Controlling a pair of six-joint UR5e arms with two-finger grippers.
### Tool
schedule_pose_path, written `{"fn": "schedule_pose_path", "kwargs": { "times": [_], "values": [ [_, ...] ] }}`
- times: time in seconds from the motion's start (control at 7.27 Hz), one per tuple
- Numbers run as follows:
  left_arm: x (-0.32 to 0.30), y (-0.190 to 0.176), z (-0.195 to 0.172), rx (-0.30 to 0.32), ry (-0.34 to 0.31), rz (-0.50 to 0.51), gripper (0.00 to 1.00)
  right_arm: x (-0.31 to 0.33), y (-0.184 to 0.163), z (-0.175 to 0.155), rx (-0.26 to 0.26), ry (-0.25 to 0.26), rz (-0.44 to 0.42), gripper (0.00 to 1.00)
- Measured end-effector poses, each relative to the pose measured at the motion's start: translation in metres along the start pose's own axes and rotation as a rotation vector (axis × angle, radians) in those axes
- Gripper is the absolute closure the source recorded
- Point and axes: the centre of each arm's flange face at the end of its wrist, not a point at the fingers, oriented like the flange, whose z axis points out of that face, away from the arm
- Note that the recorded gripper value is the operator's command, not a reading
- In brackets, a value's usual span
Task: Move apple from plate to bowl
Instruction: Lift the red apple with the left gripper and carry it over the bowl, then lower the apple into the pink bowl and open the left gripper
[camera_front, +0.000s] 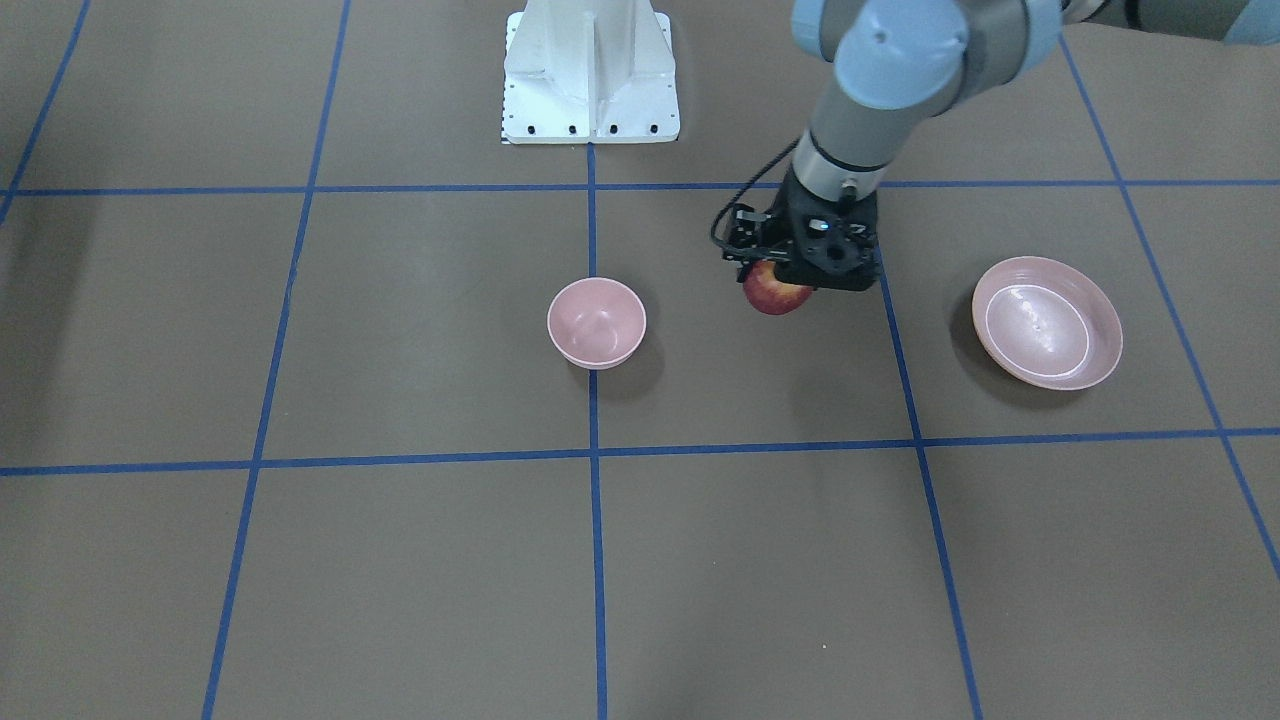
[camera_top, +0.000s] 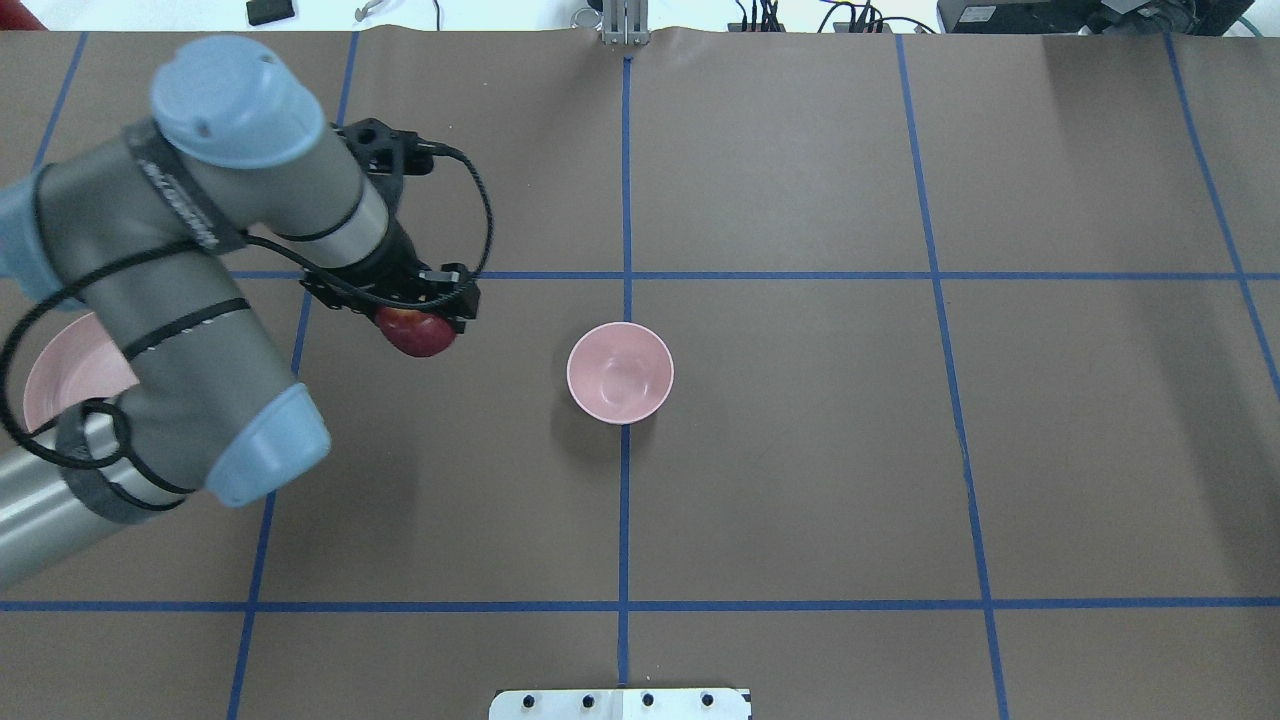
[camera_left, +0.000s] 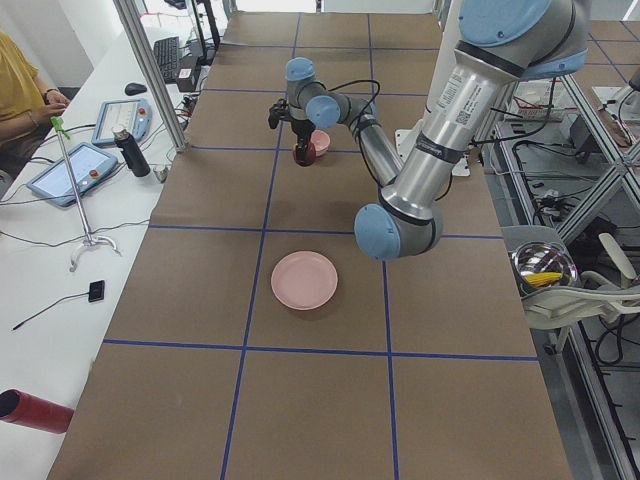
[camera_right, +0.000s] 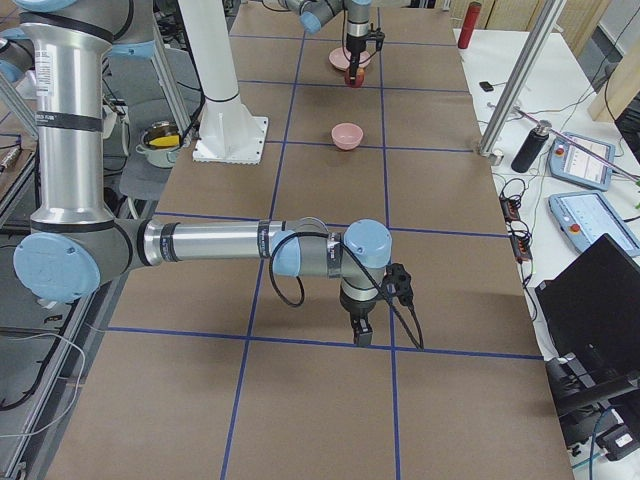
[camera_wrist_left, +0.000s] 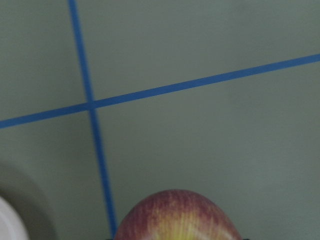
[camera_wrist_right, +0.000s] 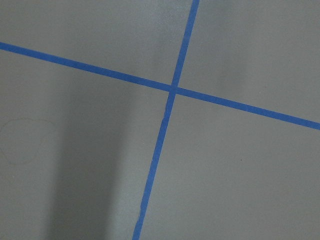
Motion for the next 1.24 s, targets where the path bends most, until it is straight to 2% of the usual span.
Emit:
{"fn": "schedule_pose_path", "kwargs": {
  "times": [0.28,0.41,0.83,0.96,1.24],
  "values": [
    [0.101,0.006,0.03,0.004,-0.017,-0.071,0.65,0.0,0.0,0.001,-0.002,-0.001,0.0,0.0],
    [0.128,0.008,0.043,0.002,-0.019,-0.086,0.65,0.001,0.0,0.001,-0.003,-0.001,0.002,0.0],
    [0.145,0.001,0.086,0.016,-0.004,-0.086,0.61,0.0,-0.001,0.001,-0.002,-0.002,0.005,0.0],
    [0.145,0.001,0.095,0.02,-0.004,-0.083,0.53,0.0,-0.001,0.001,-0.002,-0.002,0.005,0.0],
    [0.146,0.003,0.101,0.019,-0.005,-0.077,0.13,0.0,-0.001,0.001,-0.001,-0.002,0.004,0.0]
  ]
}}
